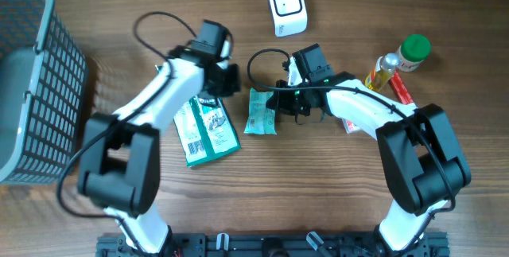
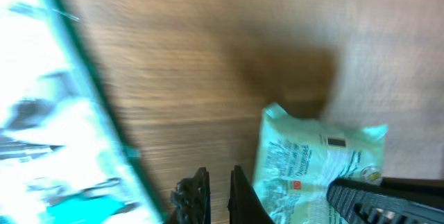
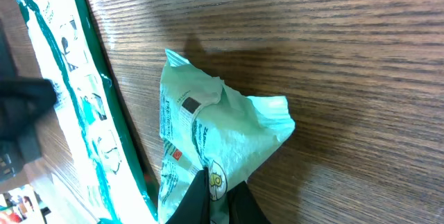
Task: Scan the item barcode
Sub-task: 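Release with the left gripper and lift the wipes pack with the right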
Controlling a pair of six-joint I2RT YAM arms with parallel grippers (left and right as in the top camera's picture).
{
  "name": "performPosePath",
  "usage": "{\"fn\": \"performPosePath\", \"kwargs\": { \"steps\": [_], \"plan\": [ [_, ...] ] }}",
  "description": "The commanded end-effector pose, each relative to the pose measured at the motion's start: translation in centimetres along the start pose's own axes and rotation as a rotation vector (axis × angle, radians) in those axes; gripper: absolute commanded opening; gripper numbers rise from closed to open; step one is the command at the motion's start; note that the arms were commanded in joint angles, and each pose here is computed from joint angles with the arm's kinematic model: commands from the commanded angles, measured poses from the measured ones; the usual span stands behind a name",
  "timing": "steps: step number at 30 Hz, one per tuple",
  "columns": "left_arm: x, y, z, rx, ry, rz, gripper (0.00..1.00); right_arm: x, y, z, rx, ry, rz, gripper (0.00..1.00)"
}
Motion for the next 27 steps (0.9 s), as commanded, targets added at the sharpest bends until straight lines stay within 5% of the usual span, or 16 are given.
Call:
{"fn": "performPosePath", "kwargs": {
  "steps": [1, 7, 11, 14, 15, 16, 21, 27],
  "plan": [
    [-1.9, 3.1, -3.6, -0.042, -0.099, -0.096, 0.04, 0.1, -0.3, 0.5, -0.001, 0.019, -0.001, 0.04],
    [-2.6, 8.5, -4.9, -0.084, -0.129, -0.224, 0.04, -0.4, 1.2, -0.6, -0.037, 0.004, -0.152, 0.04],
    [-3.0, 12.8, -6.1, -0.113, -0.172, -0.324, 0.08, -1.8, 6.3, -6.0, -0.063, -0.055, -0.412, 0.04],
    [-3.0, 14.8, -6.7, -0.129, -0.191, -0.351, 0.37, -2.7, 9.1, -10.2, 0.009, -0.124, -0.587, 0.04],
    [-3.0, 15.4, -6.9, -0.132, -0.194, -0.365, 0.79, -3.2, 10.1, -11.8, 0.045, -0.163, -0.637, 0.04],
    [-2.9, 15.7, -7.0, -0.135, -0.196, -0.373, 1.0, -3.6, 11.3, -13.6, 0.071, -0.2, -0.7, 0.04],
    [-2.9, 15.9, -7.1, -0.136, -0.198, -0.379, 1.0, -6.0, 16.9, -21.8, 0.189, -0.477, -0.957, 0.04],
    [-2.9, 15.9, -7.1, -0.136, -0.197, -0.378, 1.0, -9.7, 17.9, -22.4, 0.454, -0.656, -1.316, 0.04]
  ]
}}
Point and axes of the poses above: each gripper's point midway between its finger pads, its own z axis out along the fingers, its own y axis along the line the jaws close on, x = y × z, the point moved 7 cm from there along -z, back along the fingers, and after that the axes turned 8 degrees about z, right-handed, at the moved point
